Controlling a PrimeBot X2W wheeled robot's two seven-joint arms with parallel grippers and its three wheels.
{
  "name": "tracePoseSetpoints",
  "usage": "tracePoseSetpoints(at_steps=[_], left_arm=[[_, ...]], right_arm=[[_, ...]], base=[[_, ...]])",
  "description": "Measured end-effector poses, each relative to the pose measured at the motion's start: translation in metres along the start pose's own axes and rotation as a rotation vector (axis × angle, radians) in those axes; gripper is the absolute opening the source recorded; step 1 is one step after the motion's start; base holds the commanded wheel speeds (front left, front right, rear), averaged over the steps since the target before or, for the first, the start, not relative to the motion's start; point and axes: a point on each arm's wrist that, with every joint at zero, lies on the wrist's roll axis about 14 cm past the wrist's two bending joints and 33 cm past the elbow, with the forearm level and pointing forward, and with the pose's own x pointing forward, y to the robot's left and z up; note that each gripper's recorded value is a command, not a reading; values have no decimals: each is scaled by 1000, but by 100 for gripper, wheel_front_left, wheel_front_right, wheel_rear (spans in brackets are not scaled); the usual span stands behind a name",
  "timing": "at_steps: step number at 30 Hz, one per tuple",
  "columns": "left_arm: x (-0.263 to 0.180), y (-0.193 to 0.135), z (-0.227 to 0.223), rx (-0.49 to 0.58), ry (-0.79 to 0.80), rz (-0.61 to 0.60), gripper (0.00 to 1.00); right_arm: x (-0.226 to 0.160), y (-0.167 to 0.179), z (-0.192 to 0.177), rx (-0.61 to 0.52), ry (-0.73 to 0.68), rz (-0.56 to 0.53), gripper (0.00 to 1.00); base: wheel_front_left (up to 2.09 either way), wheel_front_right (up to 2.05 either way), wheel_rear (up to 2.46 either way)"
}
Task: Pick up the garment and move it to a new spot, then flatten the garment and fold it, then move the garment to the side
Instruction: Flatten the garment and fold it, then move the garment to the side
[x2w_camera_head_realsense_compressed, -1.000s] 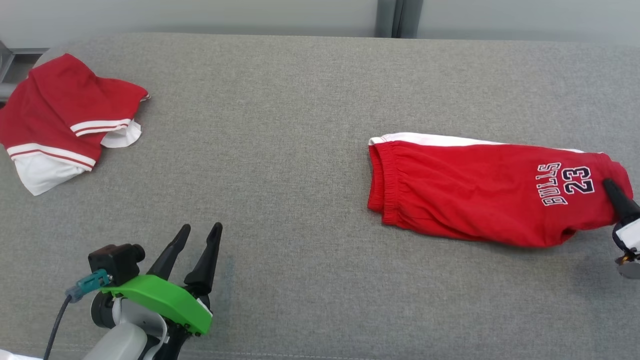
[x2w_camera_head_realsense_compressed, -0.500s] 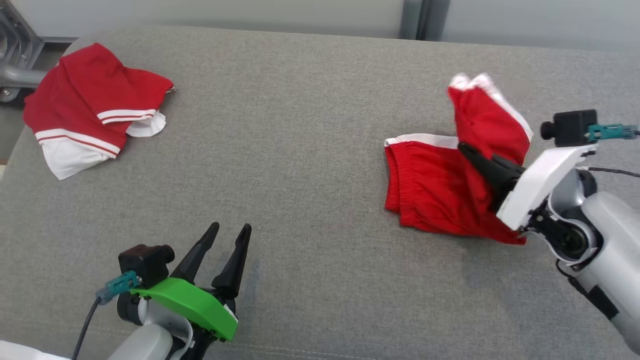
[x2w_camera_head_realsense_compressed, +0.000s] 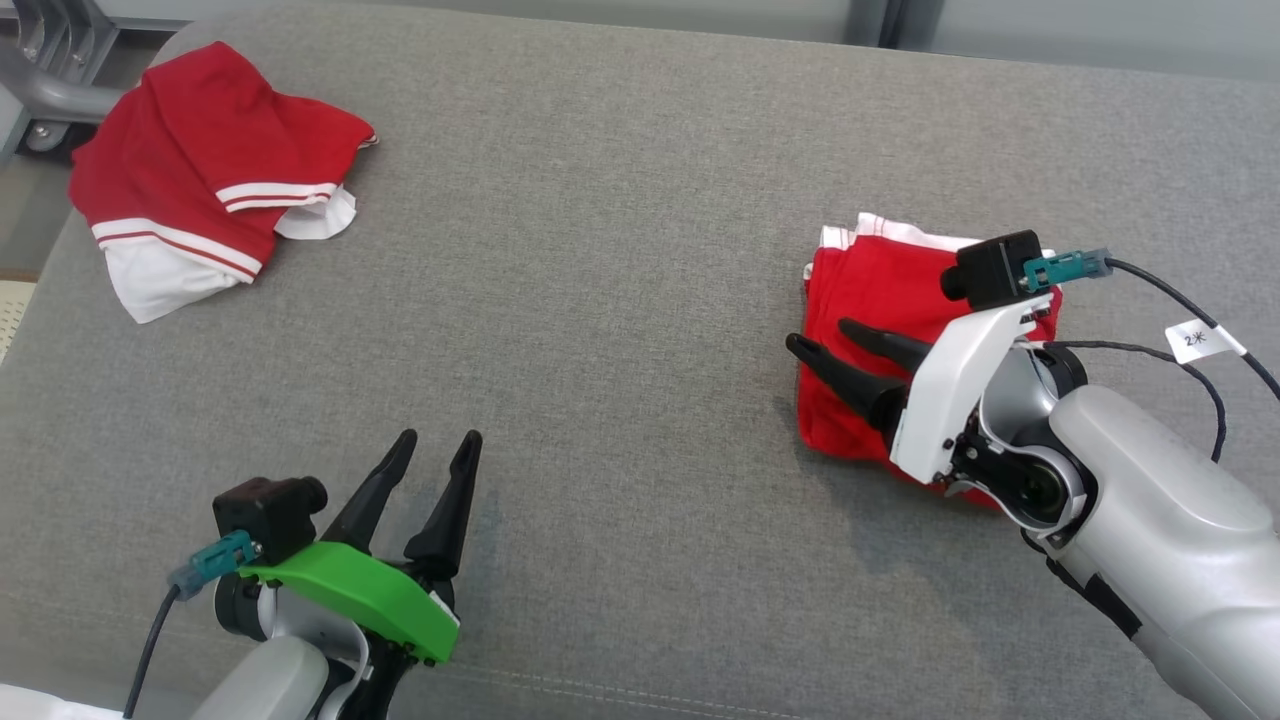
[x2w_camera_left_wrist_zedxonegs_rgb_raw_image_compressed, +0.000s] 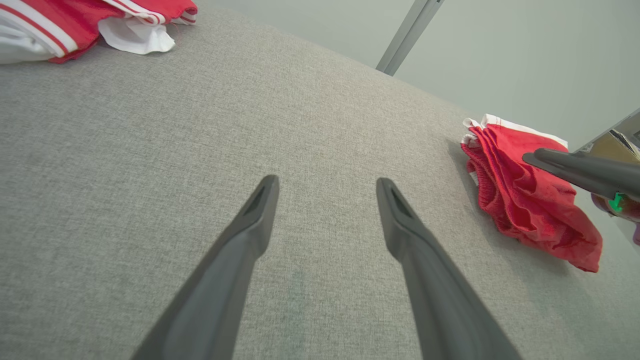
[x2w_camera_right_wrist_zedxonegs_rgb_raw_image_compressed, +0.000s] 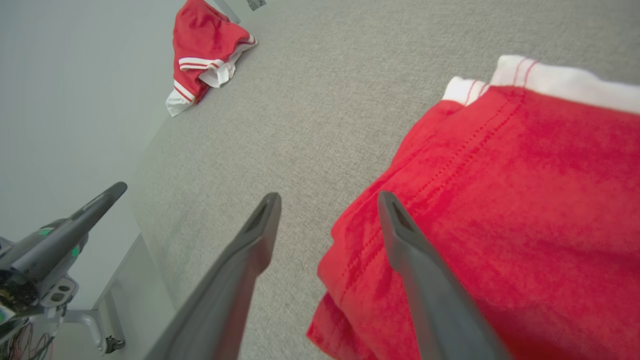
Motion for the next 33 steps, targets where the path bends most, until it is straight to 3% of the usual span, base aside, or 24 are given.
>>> tracePoseSetpoints(at_steps=[6, 10, 16, 23, 31, 32, 33], left_arm=[[5, 6, 9, 22, -15, 3, 100], [11, 1, 13, 28, -22, -15, 100], [19, -16, 9, 23, -9, -70, 100], [24, -20, -1, 28, 18, -88, 100], [27, -19, 2, 38, 10, -87, 100], [28, -20, 4, 37, 4, -88, 100], [29, -20, 6, 35, -1, -87, 100]], right_arm=[[-21, -8, 30, -31, -108, -18, 100], [-50, -47, 37, -34, -140, -137, 100], [-90, -104, 0, 80, -99, -323, 100], [-92, -120, -22, 205, -91, -355, 100], [-64, -100, -47, 395, -30, -275, 100], [-61, -96, -51, 413, -16, -259, 40], [-59, -94, -52, 422, -9, -249, 0]], base=[[0, 0, 0], [0, 0, 0], [0, 0, 0], [0, 0, 0], [0, 0, 0], [0, 0, 0], [0, 0, 0]])
